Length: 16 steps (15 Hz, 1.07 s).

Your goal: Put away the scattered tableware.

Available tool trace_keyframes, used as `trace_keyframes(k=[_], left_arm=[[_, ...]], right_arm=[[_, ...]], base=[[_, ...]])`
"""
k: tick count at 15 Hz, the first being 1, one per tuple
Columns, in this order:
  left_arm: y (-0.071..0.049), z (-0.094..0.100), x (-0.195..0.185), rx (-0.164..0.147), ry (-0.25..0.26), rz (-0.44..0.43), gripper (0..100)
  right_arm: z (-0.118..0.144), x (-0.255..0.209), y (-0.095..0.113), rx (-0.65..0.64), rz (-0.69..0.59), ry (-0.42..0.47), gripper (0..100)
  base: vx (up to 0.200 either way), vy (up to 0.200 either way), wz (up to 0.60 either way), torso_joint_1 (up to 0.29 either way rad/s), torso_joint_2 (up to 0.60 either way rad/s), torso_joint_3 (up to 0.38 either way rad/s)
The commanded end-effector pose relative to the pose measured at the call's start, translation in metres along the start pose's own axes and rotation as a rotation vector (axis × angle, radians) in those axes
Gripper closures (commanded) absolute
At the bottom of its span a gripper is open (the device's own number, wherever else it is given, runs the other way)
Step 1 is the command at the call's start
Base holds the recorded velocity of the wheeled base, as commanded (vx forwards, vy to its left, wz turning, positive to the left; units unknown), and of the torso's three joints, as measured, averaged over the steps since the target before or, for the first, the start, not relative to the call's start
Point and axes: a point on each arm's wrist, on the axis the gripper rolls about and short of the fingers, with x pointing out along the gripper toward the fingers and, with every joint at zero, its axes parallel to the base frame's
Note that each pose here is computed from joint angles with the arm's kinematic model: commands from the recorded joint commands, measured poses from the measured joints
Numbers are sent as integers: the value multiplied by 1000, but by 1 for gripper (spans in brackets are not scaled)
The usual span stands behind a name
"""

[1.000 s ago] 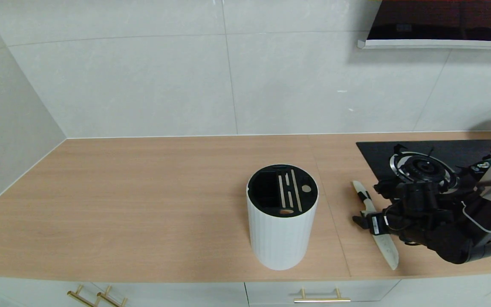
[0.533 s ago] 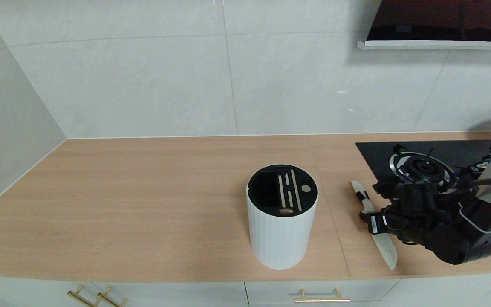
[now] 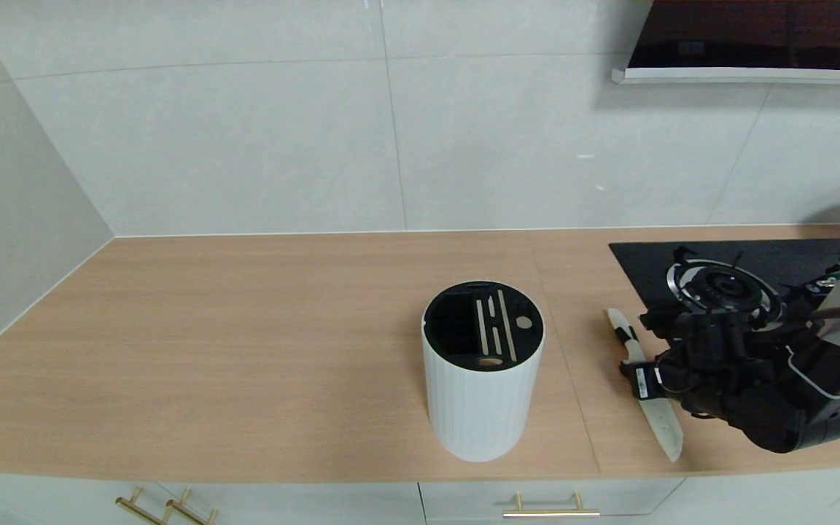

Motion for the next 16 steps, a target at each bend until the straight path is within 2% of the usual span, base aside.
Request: trace_keyframes(k=[1, 3, 6, 7, 10, 13, 16], left_arm=[[0, 0, 0, 0, 1, 1, 0], [0, 0, 0, 4, 1, 1, 0], [0, 0, 0, 9, 1, 1, 0], [0, 0, 0, 15, 1, 1, 0], [0, 0, 0, 6, 1, 1, 0], [0, 0, 0, 6, 1, 1, 0], [0, 0, 0, 10, 1, 1, 0]], right_arm=[[13, -14, -1, 5, -2, -56, 100], [18, -28, -3, 5, 1, -82, 100], [31, -42, -4, 11, -6, -201, 100], [42, -54, -6, 17, -16, -260, 100], [82, -98, -6, 19, -11, -408, 100], [137, -131, 10, -3, 41, -485, 100], [152, -160, 25, -8, 100, -557, 100]], base=[[0, 0, 0, 0, 0, 0], [0, 0, 0, 0, 0, 0], [0, 0, 0, 0, 0, 0], [0, 0, 0, 0, 0, 0], [0, 0, 0, 0, 0, 0], [0, 0, 0, 0, 0, 0], [0, 0, 0, 0, 0, 0]])
